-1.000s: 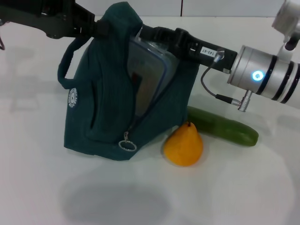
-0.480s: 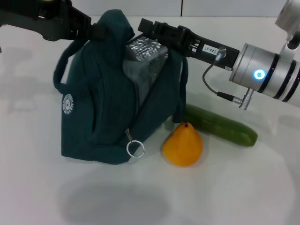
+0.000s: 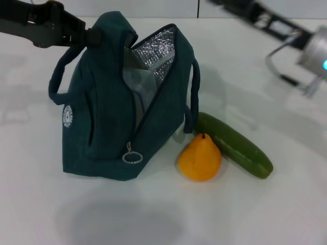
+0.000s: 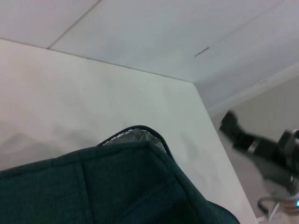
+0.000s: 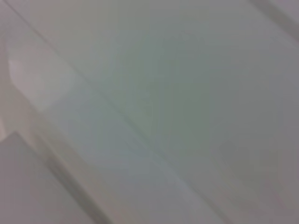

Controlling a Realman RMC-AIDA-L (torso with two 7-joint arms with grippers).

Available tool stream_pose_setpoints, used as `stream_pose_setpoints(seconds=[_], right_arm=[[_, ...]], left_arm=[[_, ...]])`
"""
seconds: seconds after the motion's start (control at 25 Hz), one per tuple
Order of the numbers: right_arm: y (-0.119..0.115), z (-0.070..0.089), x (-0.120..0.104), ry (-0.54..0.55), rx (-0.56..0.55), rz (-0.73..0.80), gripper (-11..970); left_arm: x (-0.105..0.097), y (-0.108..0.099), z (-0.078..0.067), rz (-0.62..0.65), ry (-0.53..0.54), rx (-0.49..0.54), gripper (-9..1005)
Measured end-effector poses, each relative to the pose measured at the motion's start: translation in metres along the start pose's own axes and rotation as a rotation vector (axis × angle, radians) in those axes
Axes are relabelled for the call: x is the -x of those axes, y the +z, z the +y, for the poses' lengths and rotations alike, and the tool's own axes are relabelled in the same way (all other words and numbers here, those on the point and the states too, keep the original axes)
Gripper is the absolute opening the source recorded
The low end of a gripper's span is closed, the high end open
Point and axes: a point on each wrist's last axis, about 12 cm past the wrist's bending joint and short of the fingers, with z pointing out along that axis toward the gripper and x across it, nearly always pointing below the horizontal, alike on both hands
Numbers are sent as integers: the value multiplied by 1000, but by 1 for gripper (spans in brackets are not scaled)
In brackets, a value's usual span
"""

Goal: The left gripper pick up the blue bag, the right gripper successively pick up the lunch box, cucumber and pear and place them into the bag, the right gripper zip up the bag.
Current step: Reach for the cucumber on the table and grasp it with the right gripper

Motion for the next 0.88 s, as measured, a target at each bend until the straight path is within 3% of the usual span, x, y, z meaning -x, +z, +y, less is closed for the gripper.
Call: stream_pose_setpoints(seconds=[0.12, 0.36, 0.64, 0.88], right_arm=[[-24, -8, 23, -75, -34, 3, 827], [-59, -16, 62, -185, -115, 205, 871], [-53, -10, 92, -257, -312, 672, 886], [-42, 4, 111, -274, -474, 977, 885]], left_arm=[[-1, -2, 1, -3, 0, 3, 44], [0, -3, 1, -4, 4, 4, 44], [1, -3, 0, -2, 7, 4, 44], [0, -3, 0, -1, 5, 3, 44]])
